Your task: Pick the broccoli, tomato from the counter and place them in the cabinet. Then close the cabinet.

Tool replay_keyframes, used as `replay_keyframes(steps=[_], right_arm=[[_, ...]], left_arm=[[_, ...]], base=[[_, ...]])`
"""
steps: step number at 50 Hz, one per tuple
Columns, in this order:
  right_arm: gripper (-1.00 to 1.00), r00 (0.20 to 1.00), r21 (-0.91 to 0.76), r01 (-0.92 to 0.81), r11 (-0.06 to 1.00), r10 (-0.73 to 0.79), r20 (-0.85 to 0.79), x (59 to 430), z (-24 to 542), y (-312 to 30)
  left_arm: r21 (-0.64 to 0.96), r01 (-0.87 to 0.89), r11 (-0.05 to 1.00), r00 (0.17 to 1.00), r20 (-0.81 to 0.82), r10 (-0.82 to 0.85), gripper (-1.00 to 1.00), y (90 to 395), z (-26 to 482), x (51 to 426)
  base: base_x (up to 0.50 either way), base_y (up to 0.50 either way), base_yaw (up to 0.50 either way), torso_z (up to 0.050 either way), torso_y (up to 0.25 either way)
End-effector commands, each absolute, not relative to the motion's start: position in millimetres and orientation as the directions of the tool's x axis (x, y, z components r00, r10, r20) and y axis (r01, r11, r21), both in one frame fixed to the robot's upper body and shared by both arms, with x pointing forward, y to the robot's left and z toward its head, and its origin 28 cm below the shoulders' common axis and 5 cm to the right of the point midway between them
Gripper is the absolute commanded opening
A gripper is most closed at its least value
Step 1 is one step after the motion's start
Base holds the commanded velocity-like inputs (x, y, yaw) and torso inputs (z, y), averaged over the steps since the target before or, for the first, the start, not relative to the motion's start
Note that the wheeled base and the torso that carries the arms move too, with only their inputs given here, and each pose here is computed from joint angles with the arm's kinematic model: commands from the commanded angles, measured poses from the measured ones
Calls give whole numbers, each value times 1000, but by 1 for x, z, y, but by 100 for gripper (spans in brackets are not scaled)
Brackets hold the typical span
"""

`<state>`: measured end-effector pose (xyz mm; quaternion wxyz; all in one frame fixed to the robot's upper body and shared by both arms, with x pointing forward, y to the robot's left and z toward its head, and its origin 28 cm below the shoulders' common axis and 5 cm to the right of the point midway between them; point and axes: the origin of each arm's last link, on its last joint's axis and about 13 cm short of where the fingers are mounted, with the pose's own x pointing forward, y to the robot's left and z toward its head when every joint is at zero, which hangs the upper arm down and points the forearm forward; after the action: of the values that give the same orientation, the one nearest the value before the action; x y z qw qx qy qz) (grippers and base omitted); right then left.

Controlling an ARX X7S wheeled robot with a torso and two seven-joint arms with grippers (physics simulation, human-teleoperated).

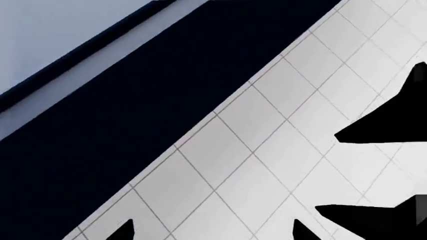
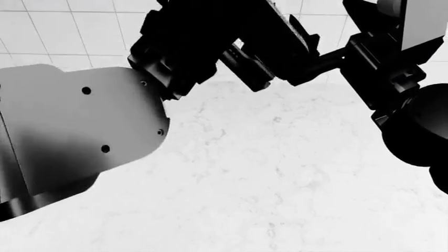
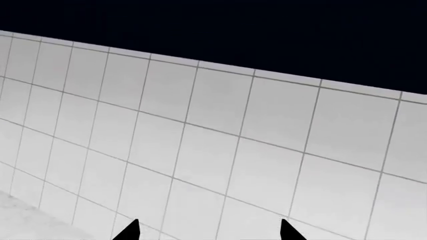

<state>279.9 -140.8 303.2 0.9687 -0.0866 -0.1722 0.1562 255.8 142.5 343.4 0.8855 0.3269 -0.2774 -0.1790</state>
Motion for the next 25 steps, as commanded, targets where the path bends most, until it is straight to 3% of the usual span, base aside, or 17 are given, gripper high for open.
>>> replay_keyframes(steps=[1, 15, 25], right_arm=[[100, 895, -228, -266, 937, 328, 302, 279, 302, -142], [100, 908, -230, -246, 941, 308, 286, 278, 296, -147], [100, 912, -230, -237, 944, 298, 283, 273, 293, -150]], left_arm=[[600, 168, 782, 796, 385, -467, 100, 171, 305, 241], [482, 92, 871, 837, 436, -330, 100, 212, 284, 239], [485, 102, 869, 847, 415, -331, 100, 218, 263, 236]], base=[[0, 0, 0, 0, 0], [0, 0, 0, 0, 0], [0, 0, 0, 0, 0]])
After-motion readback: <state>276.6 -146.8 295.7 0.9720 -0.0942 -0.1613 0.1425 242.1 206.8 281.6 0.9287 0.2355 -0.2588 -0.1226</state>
